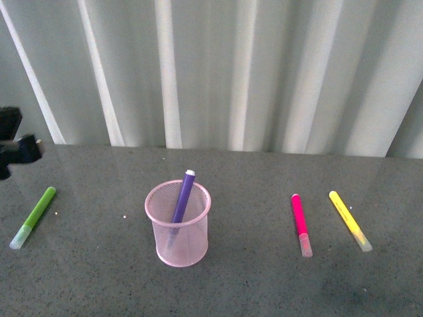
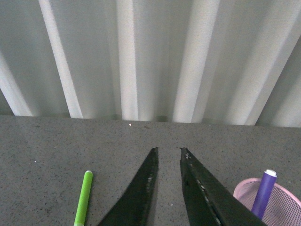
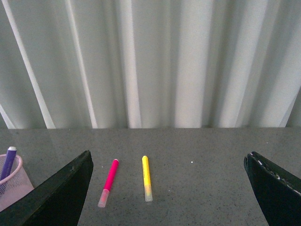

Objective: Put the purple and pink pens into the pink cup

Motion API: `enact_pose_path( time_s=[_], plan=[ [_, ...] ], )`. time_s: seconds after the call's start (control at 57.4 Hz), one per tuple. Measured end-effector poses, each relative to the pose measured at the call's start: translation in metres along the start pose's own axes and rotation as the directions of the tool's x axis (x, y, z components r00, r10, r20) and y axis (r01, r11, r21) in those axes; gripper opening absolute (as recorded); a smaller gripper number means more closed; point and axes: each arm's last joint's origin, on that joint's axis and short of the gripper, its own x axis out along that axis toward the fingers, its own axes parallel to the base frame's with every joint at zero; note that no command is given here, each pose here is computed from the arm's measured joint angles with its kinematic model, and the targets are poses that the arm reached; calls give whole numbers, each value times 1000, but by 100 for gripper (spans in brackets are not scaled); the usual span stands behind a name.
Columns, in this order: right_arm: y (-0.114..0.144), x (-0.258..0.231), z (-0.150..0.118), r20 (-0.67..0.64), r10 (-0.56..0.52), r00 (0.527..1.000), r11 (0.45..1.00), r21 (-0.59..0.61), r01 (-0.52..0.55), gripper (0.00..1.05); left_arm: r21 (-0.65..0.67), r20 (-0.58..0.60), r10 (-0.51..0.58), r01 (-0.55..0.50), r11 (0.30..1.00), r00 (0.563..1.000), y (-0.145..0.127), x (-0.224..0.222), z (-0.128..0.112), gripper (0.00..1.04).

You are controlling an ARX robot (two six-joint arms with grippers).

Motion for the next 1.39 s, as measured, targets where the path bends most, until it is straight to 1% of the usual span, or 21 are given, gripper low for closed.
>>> enact_pose_path(
  time_s=[0.07, 0.331, 0.383, 0.47, 0.732, 0.888, 1.394],
  plan=[
    [0, 0, 0, 0, 0, 1000, 1000, 0, 0, 98, 0, 16, -6, 6, 1000, 1000, 5, -12, 4, 4],
    [0, 0, 0, 0, 0, 1000, 1000, 0, 0, 98, 6, 17, 2, -2, 1000, 1000, 21, -58, 4, 4],
    [0, 0, 0, 0, 0, 1000, 1000, 0, 0, 98, 6, 13, -21, 21, 1000, 1000, 27, -65, 3, 4],
    [0, 0, 0, 0, 0, 1000, 1000, 0, 0, 98, 5, 16, 4, -4, 1000, 1000, 33, -73, 4, 4],
    [0, 0, 0, 0, 0, 1000, 1000, 0, 0, 98, 5, 19, 4, -4, 1000, 1000, 33, -91, 4, 4],
    [0, 0, 0, 0, 0, 1000, 1000, 0, 0, 98, 5, 34, 4, -4, 1000, 999, 33, -99, 8, 4],
    [0, 0, 0, 0, 0, 1000, 1000, 0, 0, 98, 5, 54, 3, -4, 1000, 999, 33, -120, 14, 4]
  ],
)
